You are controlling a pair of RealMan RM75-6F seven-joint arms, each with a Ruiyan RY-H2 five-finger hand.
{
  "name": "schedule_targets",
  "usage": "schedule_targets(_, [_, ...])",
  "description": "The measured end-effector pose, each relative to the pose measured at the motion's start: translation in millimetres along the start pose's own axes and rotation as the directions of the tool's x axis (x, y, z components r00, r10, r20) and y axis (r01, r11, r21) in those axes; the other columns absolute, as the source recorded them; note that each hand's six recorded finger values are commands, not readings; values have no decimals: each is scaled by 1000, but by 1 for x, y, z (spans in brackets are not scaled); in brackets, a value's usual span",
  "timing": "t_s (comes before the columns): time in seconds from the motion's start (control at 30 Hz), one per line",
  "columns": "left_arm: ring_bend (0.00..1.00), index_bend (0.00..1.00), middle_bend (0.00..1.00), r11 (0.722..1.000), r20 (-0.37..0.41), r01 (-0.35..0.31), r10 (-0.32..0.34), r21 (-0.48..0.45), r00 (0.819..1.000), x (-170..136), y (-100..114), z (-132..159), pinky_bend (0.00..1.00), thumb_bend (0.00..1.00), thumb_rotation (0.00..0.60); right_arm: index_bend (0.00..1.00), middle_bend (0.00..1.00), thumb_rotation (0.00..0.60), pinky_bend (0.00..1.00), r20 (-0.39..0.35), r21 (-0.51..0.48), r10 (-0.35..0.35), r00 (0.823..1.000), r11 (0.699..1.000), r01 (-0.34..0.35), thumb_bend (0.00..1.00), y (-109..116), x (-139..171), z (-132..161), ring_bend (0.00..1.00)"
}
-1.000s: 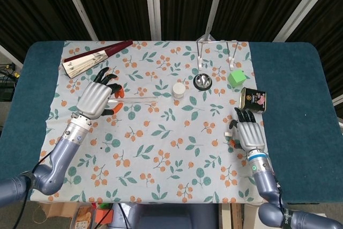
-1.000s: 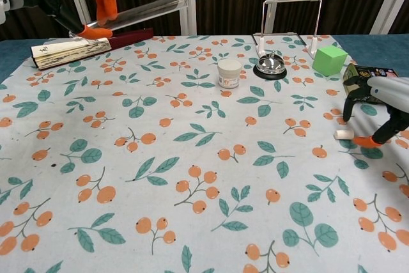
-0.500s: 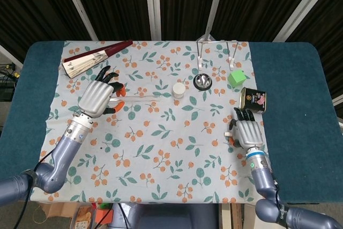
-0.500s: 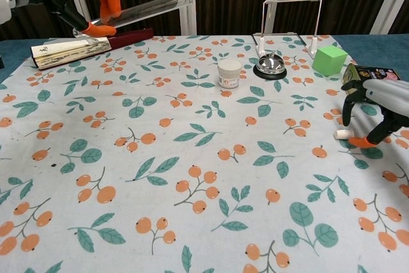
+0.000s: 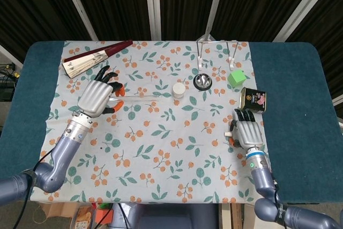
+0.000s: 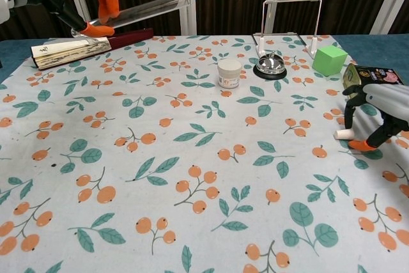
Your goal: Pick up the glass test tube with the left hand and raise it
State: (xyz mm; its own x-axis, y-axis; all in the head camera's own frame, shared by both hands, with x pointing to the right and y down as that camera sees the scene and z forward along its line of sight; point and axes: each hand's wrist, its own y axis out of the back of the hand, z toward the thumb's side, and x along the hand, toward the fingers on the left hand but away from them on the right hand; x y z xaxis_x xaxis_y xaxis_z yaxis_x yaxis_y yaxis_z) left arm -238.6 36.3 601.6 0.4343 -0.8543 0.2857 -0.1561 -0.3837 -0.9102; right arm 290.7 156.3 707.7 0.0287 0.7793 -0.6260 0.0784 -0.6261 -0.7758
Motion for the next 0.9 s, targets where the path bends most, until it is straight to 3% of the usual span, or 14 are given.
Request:
schedule_targets(0.77, [194, 652, 689, 1000, 3, -7, 7, -5, 1000, -1, 2, 0, 25, 679, 600, 524, 107, 600, 0, -10, 24, 2, 1000, 1000, -2, 365, 0, -4, 5, 0])
schedule_targets(0.9, [194, 652, 689, 1000, 3, -4, 4, -5, 1000, -1, 1, -1, 25, 679, 600, 559, 123, 600, 0, -7, 33, 4, 1000, 999, -4, 388, 0, -5, 4, 0])
